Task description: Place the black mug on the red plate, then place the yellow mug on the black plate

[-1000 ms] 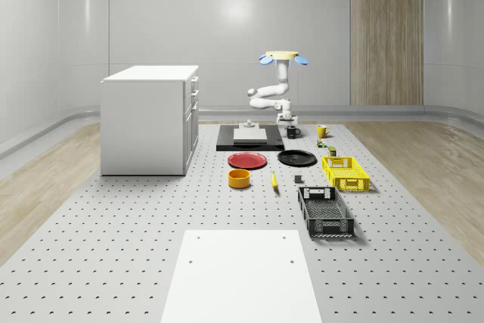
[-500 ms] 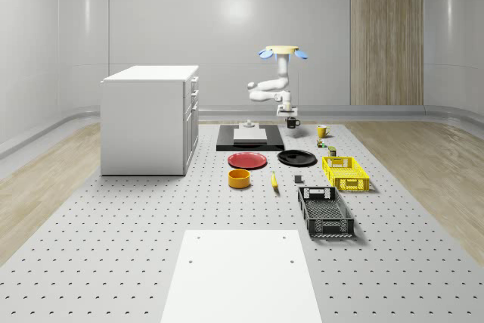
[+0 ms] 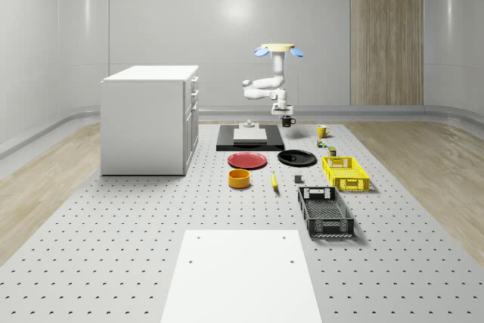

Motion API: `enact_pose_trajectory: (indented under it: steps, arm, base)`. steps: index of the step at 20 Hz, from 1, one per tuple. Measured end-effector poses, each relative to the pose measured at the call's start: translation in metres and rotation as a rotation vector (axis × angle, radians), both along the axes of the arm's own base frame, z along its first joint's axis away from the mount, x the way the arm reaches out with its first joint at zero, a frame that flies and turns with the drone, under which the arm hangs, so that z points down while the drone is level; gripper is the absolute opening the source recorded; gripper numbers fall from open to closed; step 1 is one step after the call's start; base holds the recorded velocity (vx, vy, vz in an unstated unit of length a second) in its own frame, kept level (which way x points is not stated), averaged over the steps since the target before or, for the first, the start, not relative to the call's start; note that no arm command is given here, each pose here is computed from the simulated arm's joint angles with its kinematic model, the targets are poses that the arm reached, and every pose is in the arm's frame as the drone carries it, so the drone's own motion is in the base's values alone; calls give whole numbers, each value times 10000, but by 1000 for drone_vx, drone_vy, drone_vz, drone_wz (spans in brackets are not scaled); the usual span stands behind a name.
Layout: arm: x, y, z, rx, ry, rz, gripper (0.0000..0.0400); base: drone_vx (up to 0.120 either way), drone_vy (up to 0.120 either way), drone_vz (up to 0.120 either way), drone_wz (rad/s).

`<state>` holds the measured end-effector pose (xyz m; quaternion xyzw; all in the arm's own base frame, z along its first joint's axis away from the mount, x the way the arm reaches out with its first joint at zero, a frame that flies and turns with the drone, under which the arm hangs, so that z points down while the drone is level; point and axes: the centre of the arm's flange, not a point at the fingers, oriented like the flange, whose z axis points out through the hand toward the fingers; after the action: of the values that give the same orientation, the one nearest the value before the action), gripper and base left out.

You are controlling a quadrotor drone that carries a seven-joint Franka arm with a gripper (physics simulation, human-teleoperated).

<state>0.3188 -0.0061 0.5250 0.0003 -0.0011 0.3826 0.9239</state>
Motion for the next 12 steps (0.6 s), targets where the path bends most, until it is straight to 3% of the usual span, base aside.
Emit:
enact_pose_trajectory:
  steps: [12]
  arm:
    - [0,0,-3,0,0,1,110]
  base:
    - [120,-120,0,0]
